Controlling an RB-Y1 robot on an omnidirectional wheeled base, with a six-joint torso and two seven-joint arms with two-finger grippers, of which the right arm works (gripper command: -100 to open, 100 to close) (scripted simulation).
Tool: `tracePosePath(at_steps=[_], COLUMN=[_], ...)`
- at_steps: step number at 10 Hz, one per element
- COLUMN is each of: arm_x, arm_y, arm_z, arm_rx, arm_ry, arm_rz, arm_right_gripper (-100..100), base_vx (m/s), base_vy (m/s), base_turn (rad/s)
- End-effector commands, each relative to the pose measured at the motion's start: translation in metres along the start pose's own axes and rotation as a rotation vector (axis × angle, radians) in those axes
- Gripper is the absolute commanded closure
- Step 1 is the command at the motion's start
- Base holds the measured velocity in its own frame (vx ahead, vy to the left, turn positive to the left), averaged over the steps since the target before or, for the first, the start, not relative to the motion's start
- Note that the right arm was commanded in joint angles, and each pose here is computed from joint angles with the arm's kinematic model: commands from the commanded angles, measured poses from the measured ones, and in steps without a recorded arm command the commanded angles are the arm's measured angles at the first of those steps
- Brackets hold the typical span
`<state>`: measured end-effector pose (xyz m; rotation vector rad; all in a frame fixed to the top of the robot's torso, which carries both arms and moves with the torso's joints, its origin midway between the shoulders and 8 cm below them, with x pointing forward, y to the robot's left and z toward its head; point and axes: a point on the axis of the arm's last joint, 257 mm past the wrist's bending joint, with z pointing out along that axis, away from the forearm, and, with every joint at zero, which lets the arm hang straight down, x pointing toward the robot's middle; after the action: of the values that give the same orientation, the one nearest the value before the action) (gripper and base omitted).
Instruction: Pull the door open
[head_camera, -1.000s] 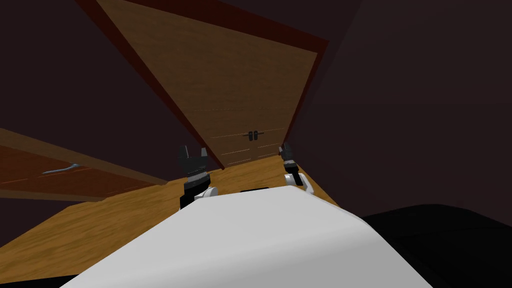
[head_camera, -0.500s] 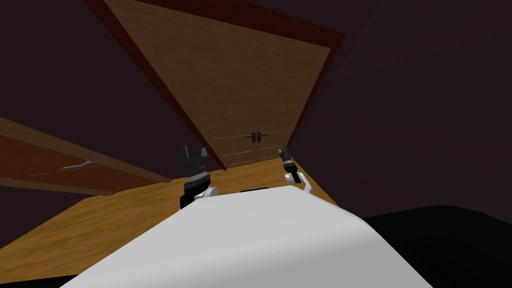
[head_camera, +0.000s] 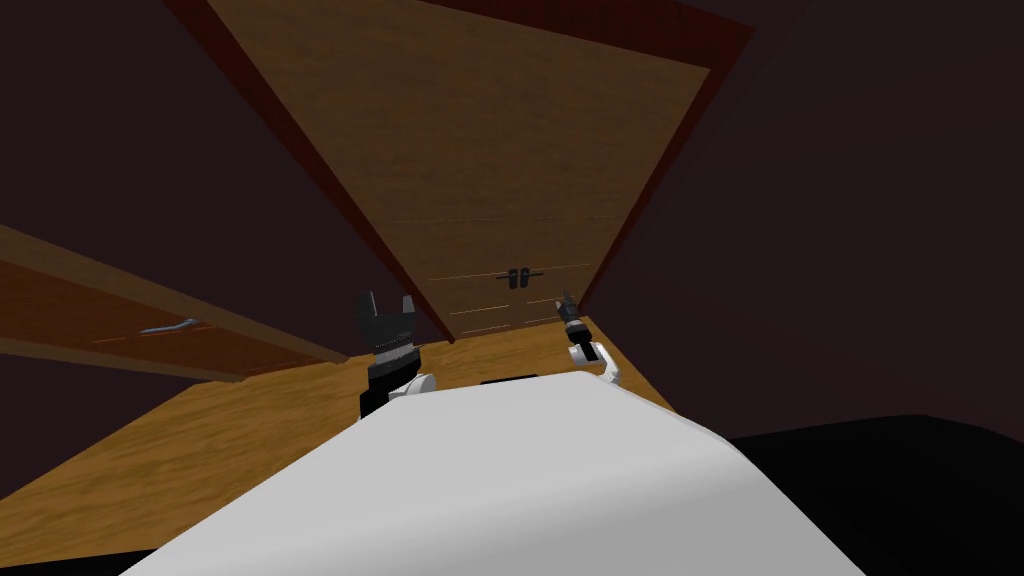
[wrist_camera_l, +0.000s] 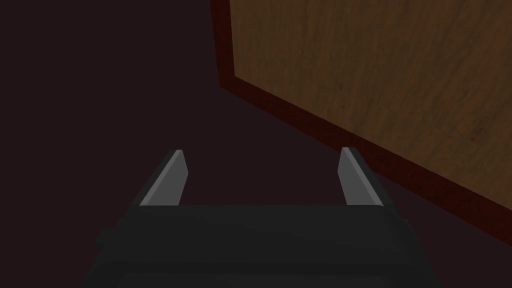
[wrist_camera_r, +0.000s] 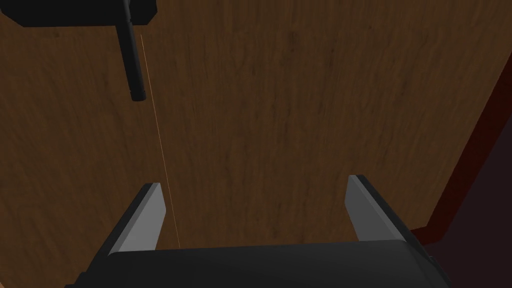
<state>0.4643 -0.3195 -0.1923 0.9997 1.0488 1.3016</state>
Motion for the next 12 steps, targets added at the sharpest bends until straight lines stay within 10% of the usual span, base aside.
tracePosePath(at_steps=[1,12], arm_x=[-0.004,-0.033], arm_y=[-0.011,-0.086], arm_z=[-0.0023,-0.0013], arm_rx=[0.025,0.201], arm_ry=[-0.003,-0.041], arm_rz=[0.002,0.019], arm_right_gripper=[-100,-100], base_vx=[0.131,0.135], base_vy=[-0.001,0.004], base_turn=[0.064,0.079])
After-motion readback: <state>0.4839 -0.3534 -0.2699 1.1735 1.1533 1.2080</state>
